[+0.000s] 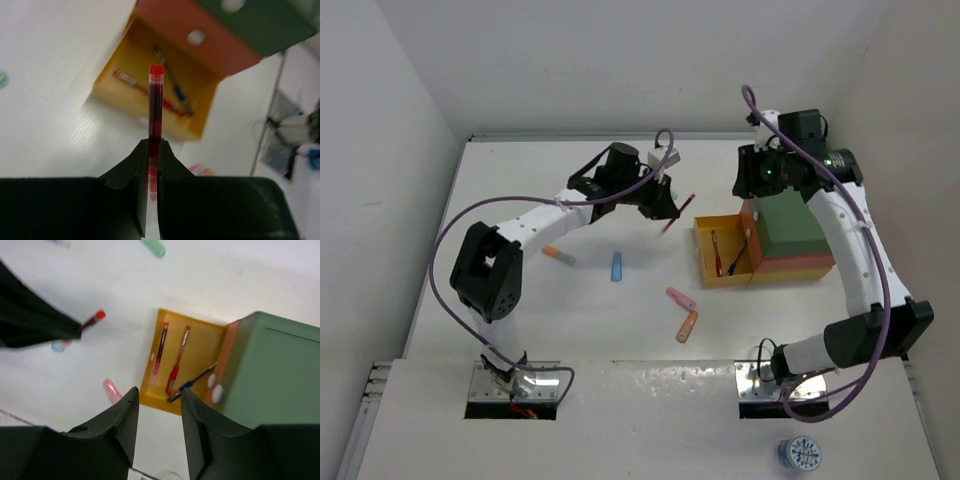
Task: Sort the stationery into containers
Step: Place the pen in the drawer.
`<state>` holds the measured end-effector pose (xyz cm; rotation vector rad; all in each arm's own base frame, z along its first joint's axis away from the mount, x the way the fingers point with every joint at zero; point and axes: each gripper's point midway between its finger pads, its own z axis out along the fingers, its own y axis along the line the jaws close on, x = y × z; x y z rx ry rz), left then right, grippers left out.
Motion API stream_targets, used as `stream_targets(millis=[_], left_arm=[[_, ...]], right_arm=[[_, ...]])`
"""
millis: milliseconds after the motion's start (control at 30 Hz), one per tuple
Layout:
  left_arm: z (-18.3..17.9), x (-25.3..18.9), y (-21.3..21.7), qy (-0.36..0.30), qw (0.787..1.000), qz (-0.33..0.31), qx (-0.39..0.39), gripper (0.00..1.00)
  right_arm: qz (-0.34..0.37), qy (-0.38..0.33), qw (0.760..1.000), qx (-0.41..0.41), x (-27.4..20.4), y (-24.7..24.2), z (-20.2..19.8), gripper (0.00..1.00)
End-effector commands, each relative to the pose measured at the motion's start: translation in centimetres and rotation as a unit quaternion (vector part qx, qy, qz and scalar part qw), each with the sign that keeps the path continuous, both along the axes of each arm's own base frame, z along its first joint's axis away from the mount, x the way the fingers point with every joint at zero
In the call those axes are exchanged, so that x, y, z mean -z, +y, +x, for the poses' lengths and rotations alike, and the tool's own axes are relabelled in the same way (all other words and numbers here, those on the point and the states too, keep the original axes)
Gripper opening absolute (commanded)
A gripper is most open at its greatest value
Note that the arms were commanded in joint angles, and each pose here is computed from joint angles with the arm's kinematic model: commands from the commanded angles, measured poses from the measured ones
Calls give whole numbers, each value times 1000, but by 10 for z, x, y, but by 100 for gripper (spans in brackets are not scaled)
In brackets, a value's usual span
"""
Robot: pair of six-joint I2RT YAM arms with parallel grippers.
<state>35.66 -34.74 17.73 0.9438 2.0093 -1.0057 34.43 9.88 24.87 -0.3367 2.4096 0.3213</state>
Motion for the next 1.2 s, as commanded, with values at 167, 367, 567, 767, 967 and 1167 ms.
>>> stream_targets(millis=[167,367,567,767,967,1167], left_arm=[[-16,-52,-98,139,974,-97,-149,0],[-4,-39,-132,148,964,-96,-197,0],[5,0,-137,182,952,-70,-236,9],[0,17,-143,198,946,-62,-249,38],[9,-6,-133,163,952,-66,-251,47],[73,-26,6,78,906,-12,-415,39]], right_arm=[[-4,-67,992,111,-46,-54,3,40],[12,-57,990,130,-36,-62,-3,40],[14,-49,990,135,-32,-67,-5,41],[23,-39,990,133,-28,-64,-4,41],[23,-36,991,130,-26,-64,-5,42],[21,-29,992,120,-22,-62,-6,42]])
